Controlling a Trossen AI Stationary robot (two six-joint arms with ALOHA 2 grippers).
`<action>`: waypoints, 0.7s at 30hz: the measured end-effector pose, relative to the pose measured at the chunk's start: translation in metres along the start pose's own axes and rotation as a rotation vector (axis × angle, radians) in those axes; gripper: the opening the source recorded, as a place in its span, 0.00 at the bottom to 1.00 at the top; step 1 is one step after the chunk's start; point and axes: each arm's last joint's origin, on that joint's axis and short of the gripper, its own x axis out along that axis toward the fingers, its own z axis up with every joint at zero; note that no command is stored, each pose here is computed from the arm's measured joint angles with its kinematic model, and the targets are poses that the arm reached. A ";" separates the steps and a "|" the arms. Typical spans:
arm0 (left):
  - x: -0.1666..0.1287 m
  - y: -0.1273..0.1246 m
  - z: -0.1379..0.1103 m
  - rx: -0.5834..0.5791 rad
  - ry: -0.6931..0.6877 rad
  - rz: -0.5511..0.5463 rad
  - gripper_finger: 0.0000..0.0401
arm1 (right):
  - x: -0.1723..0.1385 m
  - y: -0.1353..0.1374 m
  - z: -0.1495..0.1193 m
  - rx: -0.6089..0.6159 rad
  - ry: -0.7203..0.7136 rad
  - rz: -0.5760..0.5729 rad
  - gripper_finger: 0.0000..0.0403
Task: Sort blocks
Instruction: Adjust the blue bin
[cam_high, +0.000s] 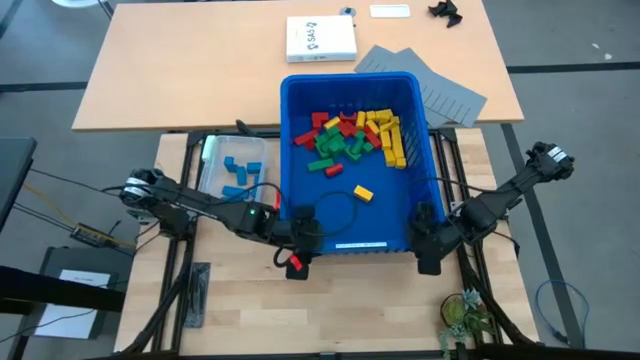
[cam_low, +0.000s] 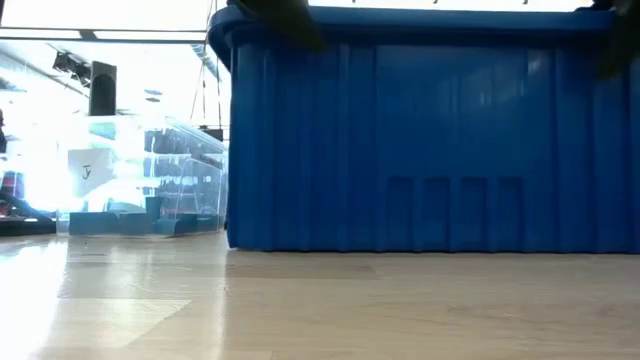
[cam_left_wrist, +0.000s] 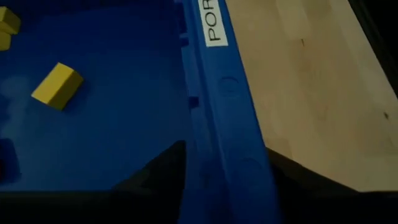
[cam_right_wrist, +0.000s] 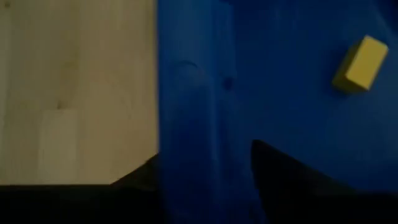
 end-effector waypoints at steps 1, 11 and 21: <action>-0.001 0.000 0.001 -0.007 0.000 -0.002 0.42 | 0.000 0.002 0.001 -0.013 -0.012 0.010 0.39; -0.033 0.005 0.028 -0.050 0.027 0.020 0.27 | -0.027 0.002 0.016 -0.047 -0.057 0.037 0.21; -0.083 0.019 0.065 -0.016 -0.056 0.038 0.29 | -0.090 -0.012 0.042 -0.025 -0.112 0.076 0.21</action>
